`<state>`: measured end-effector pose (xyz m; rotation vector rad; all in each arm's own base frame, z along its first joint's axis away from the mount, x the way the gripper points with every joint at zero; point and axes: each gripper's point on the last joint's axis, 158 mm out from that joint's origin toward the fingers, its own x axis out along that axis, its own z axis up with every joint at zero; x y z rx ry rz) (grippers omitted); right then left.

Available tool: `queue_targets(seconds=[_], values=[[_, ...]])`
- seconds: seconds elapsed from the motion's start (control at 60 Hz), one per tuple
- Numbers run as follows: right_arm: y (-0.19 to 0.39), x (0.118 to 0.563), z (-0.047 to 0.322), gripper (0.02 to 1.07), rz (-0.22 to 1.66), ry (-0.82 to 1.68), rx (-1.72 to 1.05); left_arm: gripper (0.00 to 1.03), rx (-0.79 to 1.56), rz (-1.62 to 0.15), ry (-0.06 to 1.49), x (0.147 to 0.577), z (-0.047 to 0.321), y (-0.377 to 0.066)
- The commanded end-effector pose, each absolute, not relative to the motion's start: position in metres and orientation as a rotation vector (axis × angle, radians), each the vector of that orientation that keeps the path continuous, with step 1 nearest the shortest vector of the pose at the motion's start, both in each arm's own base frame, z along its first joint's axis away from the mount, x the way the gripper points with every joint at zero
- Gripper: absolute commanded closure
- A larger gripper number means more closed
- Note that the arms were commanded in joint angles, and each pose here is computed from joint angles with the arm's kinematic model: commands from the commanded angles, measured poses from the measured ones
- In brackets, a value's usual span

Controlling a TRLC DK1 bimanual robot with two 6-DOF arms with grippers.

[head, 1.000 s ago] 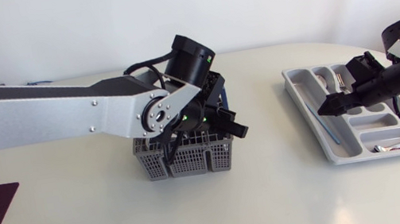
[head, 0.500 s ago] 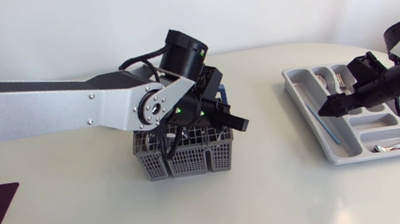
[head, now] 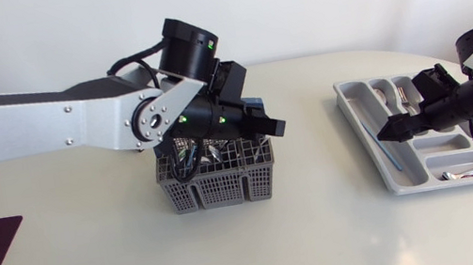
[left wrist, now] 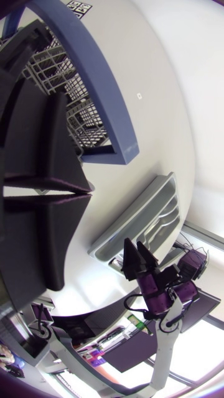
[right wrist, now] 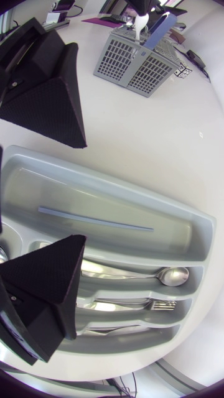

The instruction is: Transfer all utensils from the basket to the drawer tray.

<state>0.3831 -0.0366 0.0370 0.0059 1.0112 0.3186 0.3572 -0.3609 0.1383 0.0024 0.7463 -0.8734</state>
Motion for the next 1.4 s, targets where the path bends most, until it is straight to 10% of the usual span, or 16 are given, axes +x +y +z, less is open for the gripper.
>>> queue_targets(seconds=[0.0,0.767,1.15,1.383], values=[[-0.033,0.376,0.038,0.07,0.330,1.012,0.004,1.00,-0.064,-0.877,0.737,0.357,0.153,-0.355],[0.106,0.326,0.145,0.07,0.778,0.630,-0.219,1.00,-0.276,-1.092,0.612,0.322,0.267,-0.337],[0.203,0.283,0.190,0.08,1.088,0.418,-0.326,1.00,-0.192,-1.257,0.702,0.273,0.261,-0.348],[0.239,0.270,0.183,0.29,1.203,0.392,-0.368,1.00,-0.175,-1.323,0.751,0.258,0.250,-0.346]])
